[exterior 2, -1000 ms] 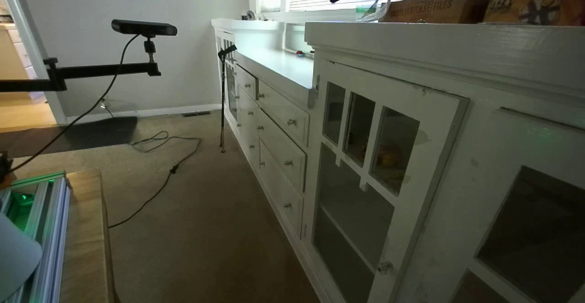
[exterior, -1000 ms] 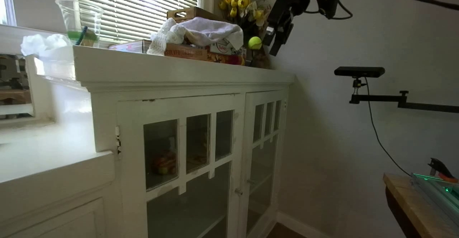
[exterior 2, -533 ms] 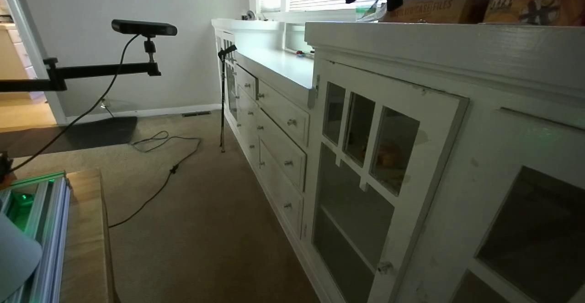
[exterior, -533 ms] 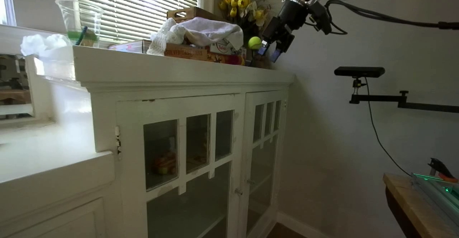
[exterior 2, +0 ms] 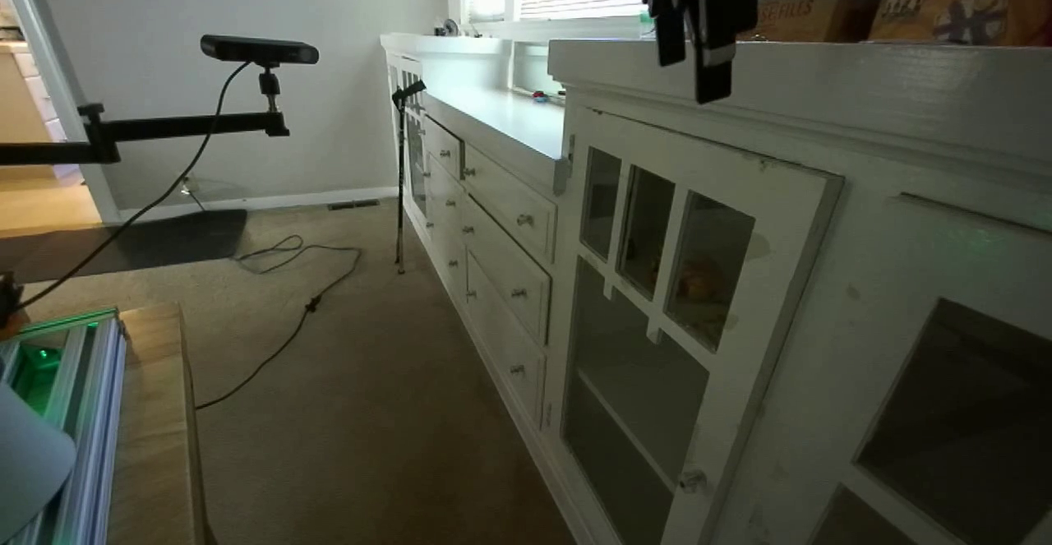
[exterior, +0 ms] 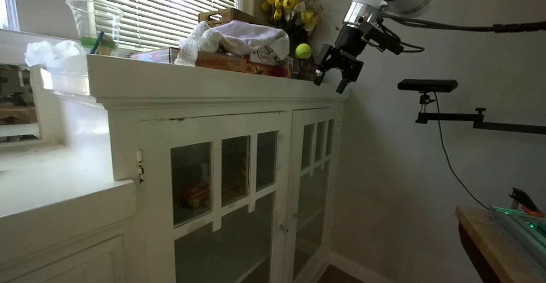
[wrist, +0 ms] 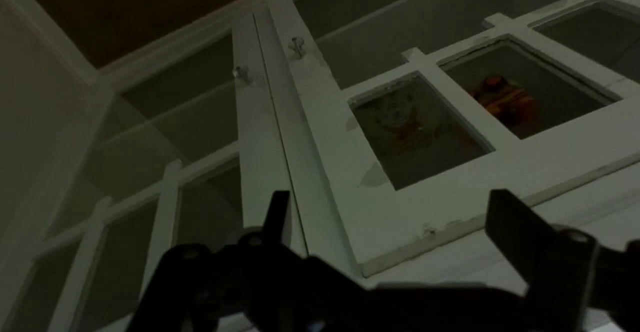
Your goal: Open the left cabinet door
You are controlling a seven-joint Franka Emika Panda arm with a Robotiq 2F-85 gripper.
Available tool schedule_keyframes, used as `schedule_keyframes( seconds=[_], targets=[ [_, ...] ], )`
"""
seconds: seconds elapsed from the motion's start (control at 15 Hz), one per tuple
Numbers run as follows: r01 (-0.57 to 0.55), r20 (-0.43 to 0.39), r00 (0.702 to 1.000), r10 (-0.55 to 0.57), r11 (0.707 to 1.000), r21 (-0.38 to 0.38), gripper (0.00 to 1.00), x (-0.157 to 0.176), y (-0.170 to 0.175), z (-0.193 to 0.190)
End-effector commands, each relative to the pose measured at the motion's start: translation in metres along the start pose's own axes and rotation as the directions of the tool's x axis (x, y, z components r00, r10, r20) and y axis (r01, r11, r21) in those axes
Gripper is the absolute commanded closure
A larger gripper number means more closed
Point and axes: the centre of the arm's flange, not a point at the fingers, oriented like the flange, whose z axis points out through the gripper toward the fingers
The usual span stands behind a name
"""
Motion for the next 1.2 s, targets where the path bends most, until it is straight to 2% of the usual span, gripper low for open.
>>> schedule_keyframes(
  seconds=[0.0,0.2,0.4,0.67,0.93,1.13],
  targets=[
    [-0.029,0.015,0.999,0.029,1.000,-0.006,0.00,-0.001,0.000,0.004],
    [-0.057,0.024,0.998,0.057,0.998,-0.012,0.00,-0.001,-0.002,0.009],
    [-0.105,-0.074,0.992,0.106,0.994,0.022,0.00,0.003,-0.008,0.028],
    [-0.209,-0.135,0.968,0.210,0.978,0.020,0.00,0.006,-0.007,0.055],
    [-0.340,-0.158,0.926,0.344,0.939,0.049,0.00,0.014,-0.009,0.079],
    [-0.434,-0.166,0.881,0.442,0.897,0.086,0.00,0.020,-0.011,0.090]
  ],
)
